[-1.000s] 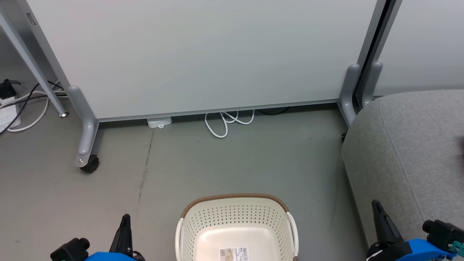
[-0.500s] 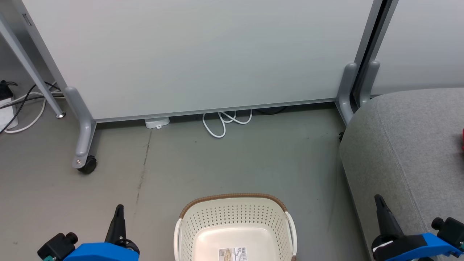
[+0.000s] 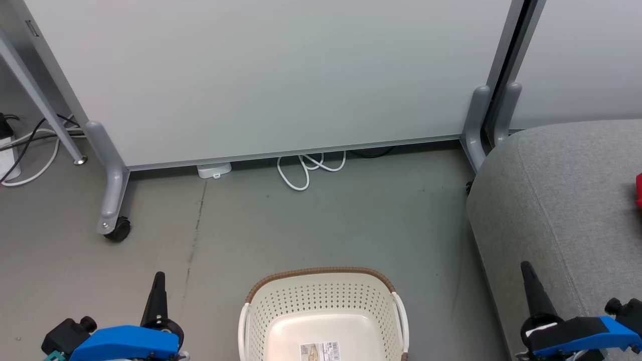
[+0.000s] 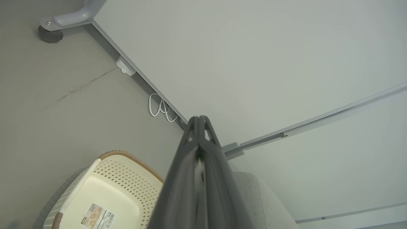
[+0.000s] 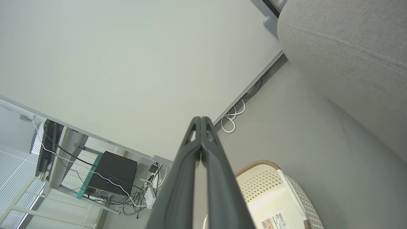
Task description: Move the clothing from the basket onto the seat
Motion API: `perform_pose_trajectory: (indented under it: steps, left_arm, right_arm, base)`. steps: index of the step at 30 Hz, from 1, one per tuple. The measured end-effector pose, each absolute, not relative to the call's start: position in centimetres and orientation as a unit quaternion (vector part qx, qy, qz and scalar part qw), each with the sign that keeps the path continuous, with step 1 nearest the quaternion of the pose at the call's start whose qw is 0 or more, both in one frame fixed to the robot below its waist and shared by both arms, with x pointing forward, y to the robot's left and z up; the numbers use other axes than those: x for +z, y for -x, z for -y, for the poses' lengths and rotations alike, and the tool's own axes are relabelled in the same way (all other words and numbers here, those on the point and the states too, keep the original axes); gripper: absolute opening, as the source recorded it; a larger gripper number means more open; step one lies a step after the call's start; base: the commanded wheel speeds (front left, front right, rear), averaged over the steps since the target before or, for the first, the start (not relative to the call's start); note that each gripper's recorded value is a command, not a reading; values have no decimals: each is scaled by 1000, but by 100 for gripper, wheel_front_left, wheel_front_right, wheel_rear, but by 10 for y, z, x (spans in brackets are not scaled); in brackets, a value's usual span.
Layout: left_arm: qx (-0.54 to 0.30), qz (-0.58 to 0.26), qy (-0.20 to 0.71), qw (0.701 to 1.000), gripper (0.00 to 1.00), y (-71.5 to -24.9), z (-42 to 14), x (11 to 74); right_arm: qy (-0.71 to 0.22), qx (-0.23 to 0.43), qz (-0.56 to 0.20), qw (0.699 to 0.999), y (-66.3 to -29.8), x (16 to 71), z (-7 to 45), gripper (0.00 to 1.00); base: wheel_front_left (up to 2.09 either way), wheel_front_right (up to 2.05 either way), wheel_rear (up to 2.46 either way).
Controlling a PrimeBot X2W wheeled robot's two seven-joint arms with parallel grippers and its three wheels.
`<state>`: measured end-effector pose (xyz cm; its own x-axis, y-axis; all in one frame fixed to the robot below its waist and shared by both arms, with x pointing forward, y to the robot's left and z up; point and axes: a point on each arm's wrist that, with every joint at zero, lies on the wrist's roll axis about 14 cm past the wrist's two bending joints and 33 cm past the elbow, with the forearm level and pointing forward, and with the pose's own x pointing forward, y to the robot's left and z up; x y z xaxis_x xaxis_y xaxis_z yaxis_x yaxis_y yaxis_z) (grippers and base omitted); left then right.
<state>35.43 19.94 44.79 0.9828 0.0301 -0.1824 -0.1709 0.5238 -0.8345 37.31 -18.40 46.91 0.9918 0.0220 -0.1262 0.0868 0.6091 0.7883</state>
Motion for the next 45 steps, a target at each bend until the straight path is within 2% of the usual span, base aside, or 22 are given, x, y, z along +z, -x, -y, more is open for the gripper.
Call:
perform_pose_trajectory:
  steps: [45]
  left_arm:
    - [30, -25, 647, 762, 0, -378, -201, 485]
  right_arm:
    - [-637, -14, -24, 771, -384, 492, 193, 0]
  base:
    - [0, 0, 0]
